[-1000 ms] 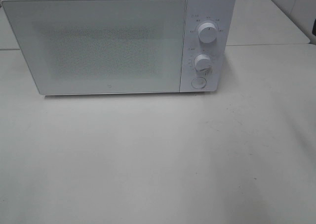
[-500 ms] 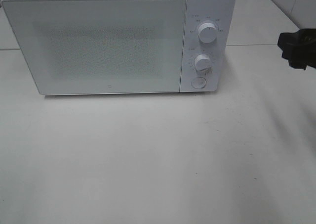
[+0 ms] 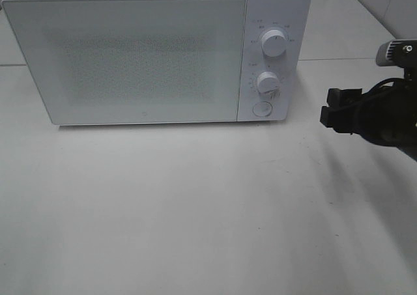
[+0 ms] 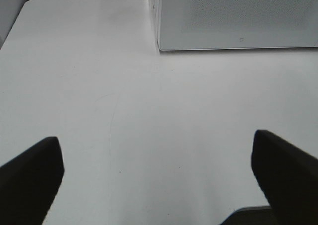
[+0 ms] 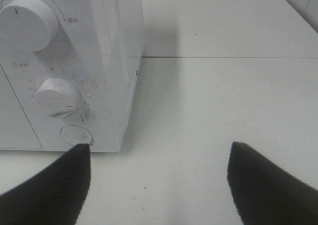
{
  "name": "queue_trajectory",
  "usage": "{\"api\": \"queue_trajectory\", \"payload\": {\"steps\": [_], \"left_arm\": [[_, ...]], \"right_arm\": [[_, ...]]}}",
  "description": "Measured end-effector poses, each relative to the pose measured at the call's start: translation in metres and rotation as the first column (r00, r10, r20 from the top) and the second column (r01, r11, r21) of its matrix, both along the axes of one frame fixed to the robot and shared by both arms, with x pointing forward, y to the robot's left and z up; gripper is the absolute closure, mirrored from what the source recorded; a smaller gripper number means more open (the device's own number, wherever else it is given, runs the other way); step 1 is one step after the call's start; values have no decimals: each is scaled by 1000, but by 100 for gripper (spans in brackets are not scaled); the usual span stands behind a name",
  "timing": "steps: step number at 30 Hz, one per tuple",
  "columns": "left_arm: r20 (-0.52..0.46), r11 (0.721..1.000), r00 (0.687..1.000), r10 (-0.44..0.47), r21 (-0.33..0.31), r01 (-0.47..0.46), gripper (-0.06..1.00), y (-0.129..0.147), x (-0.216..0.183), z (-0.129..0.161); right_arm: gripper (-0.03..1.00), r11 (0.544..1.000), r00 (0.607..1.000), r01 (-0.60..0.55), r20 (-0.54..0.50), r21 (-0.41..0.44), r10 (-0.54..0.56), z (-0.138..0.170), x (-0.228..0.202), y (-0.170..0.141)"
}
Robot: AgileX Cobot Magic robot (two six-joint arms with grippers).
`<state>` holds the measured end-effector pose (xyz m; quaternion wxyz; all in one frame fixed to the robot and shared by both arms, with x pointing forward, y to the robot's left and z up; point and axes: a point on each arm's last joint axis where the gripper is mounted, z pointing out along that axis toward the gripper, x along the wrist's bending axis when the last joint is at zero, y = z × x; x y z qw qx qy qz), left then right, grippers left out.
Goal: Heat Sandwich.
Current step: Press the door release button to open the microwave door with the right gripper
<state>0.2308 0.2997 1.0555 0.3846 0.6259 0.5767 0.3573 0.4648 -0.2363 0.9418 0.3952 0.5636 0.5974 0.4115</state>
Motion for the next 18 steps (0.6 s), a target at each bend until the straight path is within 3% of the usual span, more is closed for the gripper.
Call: {"api": "queue_trajectory", "payload": {"steps": [18], "left_arm": [[0, 1000, 1000, 0, 0, 0, -2, 0, 0, 0]], "right_arm": [[22, 999, 999, 35, -42, 23, -34, -27, -22, 51]]}}
